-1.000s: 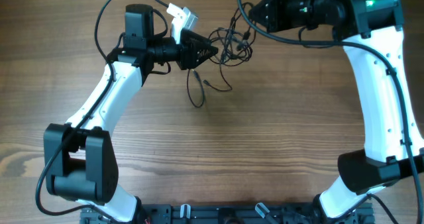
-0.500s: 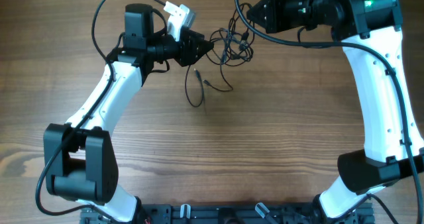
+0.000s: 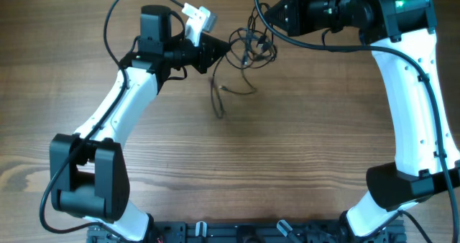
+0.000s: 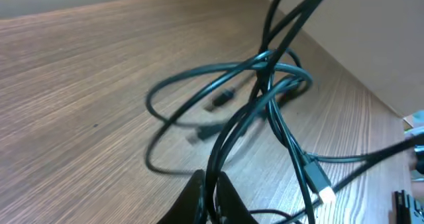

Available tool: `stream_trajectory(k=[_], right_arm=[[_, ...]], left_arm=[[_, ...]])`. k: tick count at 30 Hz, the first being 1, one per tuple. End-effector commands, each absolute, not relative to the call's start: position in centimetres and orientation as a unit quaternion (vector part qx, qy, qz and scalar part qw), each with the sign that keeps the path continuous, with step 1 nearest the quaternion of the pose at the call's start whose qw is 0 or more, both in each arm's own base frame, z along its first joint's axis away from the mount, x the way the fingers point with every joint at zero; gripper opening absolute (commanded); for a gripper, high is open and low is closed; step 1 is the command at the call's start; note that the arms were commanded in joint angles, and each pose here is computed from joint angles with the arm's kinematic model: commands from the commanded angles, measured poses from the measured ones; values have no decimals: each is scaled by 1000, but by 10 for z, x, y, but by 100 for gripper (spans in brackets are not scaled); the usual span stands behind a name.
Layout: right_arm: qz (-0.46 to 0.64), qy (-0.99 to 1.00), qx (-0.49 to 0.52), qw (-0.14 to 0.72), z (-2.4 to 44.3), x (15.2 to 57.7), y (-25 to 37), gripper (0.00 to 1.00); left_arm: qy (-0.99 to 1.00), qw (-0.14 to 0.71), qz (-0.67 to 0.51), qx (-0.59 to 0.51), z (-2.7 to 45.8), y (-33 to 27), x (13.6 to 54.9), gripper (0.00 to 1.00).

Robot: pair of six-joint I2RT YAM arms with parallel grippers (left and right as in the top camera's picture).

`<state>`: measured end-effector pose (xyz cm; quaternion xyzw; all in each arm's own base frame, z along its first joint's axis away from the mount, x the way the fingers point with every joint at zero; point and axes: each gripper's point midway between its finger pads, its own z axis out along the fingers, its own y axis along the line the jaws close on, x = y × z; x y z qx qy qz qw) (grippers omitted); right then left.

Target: Untangle cables

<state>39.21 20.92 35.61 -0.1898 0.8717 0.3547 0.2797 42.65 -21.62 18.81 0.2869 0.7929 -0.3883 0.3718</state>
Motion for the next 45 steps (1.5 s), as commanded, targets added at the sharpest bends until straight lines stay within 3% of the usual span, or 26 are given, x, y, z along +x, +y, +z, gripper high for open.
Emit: stream_trajectory(k=[1, 17, 18, 19, 22, 24, 28, 32, 37, 45], right_arm=[[367, 858, -210, 293, 369, 386, 212, 5], [357, 861, -207, 297, 367, 389, 210, 5], [357, 861, -207, 297, 367, 389, 210, 5], [357, 861, -207, 297, 367, 389, 210, 5], [359, 860, -207, 297, 368, 388, 210, 5], [361, 859, -208, 297, 368, 388, 211, 5], [362, 858, -209, 299, 369, 389, 212, 5], [373, 852, -214, 297, 372, 386, 215, 5], [362, 857, -208, 302, 370, 390, 211, 5], [188, 927, -51, 322, 340, 424, 148, 5]], left_arm=[[793, 366, -389, 295, 183, -225, 425, 6], [805, 358, -385, 276, 178, -210, 428, 4], [805, 358, -385, 276, 178, -210, 428, 14], [802, 356, -391, 278, 179, -211, 426, 42], [796, 353, -402, 283, 181, -214, 423, 53], [796, 352, -403, 285, 181, -216, 422, 51], [794, 350, -404, 288, 181, -220, 420, 18], [795, 348, -403, 289, 179, -222, 420, 4], [813, 355, -372, 272, 172, -213, 429, 4], [853, 371, -328, 166, 172, -146, 458, 4]])
